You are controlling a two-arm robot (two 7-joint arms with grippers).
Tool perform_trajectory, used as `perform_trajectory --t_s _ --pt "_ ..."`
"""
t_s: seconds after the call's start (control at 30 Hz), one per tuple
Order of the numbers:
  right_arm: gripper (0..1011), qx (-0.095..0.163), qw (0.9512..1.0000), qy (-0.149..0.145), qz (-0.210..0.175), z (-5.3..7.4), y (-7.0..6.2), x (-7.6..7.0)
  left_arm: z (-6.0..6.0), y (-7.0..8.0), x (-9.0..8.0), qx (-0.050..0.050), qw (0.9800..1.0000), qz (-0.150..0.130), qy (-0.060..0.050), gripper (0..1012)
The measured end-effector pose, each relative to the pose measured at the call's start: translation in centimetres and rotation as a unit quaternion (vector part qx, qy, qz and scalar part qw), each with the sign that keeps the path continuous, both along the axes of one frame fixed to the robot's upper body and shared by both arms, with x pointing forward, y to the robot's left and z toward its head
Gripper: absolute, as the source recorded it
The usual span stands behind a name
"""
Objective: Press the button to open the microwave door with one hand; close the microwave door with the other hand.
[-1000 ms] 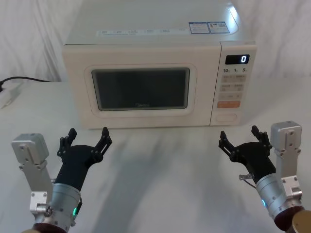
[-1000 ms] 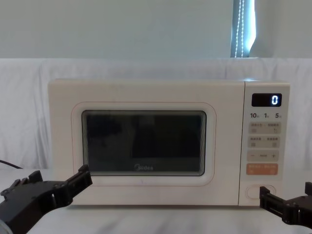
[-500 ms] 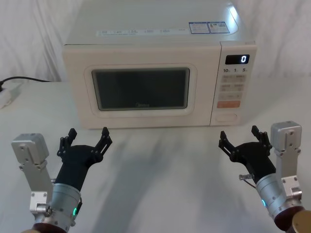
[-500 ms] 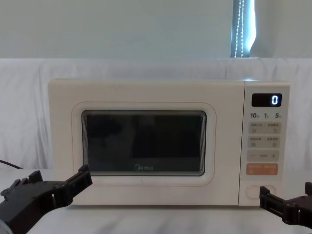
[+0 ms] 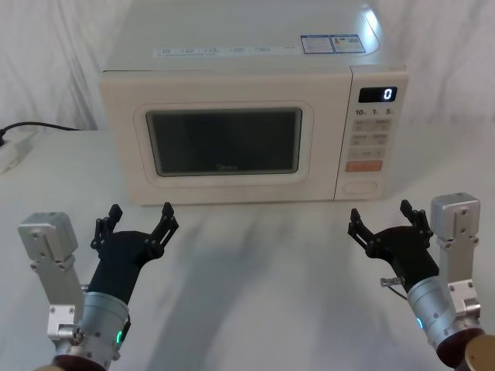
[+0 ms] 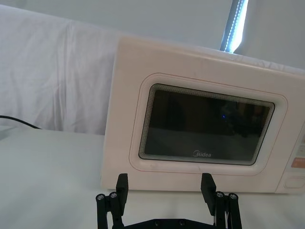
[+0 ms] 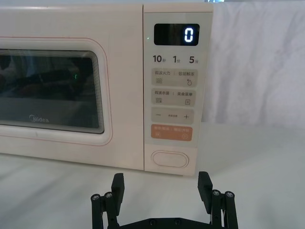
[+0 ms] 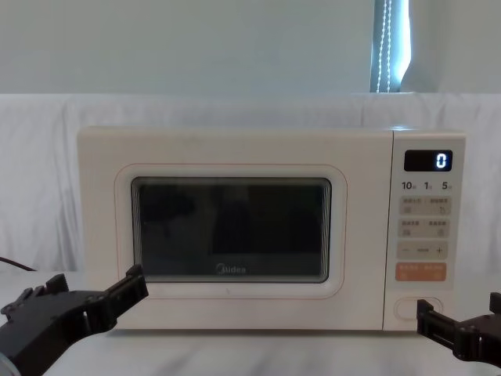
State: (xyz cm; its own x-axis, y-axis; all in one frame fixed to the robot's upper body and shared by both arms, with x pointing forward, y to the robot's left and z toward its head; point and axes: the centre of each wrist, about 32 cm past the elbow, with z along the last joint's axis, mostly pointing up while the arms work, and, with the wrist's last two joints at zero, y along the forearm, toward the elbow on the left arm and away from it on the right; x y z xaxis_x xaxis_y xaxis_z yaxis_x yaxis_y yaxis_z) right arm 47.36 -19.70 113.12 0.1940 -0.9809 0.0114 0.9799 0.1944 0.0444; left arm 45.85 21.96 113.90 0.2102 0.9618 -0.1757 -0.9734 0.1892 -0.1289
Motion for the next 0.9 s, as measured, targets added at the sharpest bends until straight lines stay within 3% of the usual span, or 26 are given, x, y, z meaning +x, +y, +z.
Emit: perform_trajectory --t_s 0.9 --pt "1002 0.0 1.0 0.0 0.0 0.0 0.0 0.0 0.0 0.0 0.0 0.0 1.0 0.0 0.0 1001"
